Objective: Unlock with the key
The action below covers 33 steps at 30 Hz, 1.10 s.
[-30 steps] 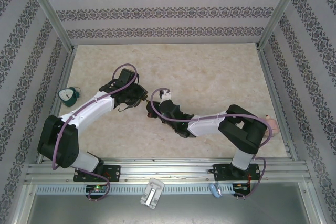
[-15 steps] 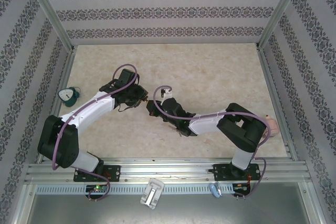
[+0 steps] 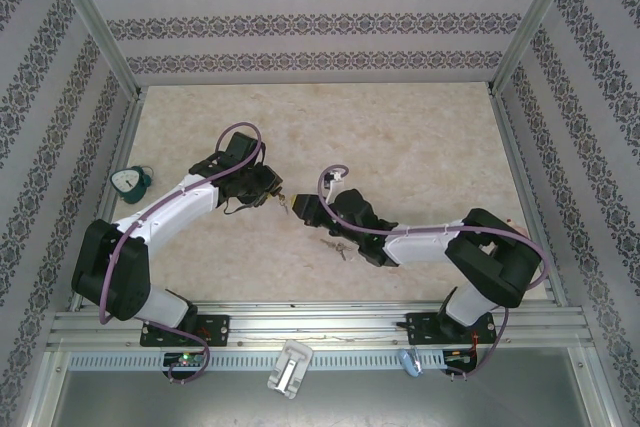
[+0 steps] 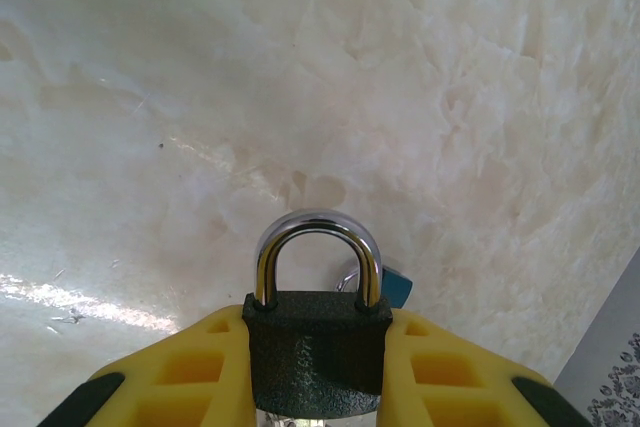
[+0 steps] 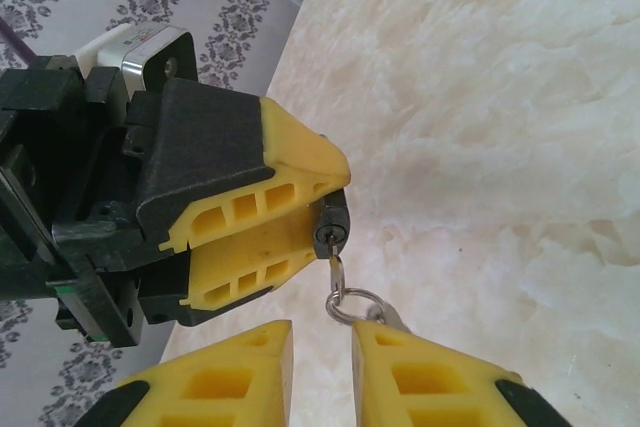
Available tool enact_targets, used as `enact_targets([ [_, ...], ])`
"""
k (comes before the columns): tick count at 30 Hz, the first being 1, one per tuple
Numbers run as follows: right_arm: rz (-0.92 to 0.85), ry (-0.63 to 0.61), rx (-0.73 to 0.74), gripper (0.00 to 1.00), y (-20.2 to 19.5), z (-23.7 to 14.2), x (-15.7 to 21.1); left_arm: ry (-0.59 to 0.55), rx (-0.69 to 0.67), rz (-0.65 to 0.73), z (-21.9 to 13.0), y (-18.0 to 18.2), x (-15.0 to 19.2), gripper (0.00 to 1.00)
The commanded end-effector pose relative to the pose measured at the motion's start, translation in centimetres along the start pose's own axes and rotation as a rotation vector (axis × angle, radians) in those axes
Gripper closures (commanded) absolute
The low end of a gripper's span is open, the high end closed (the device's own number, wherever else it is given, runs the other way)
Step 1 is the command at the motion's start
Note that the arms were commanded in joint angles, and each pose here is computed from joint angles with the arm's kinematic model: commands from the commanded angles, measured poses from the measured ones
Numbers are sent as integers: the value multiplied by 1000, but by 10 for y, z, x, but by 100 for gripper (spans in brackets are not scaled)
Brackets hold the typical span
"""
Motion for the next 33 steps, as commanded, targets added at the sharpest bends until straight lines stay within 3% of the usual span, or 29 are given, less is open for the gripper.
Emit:
enact_targets([
  [1,-4,25,-101,77,12,-1,-4,17,14,25,-9,0,3,85],
  [9,9,78,-153,73,14,11,0,27,23,30,-12,-2,5,85],
  [33,43,51,-128,76,3,25,-3,38,32,31,-13,-2,7,85],
])
Point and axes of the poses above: each hand's point on the last joint's axis, 136 mm out from that joint toward the fingers, its own z axis out along the fingers, its own y axis along the line the jaws close on, x = y × z, the point moved 4 cm from there along -z, back along the fingers, and after that the axes turned 13 degrees about -z, right-handed, at the moved point
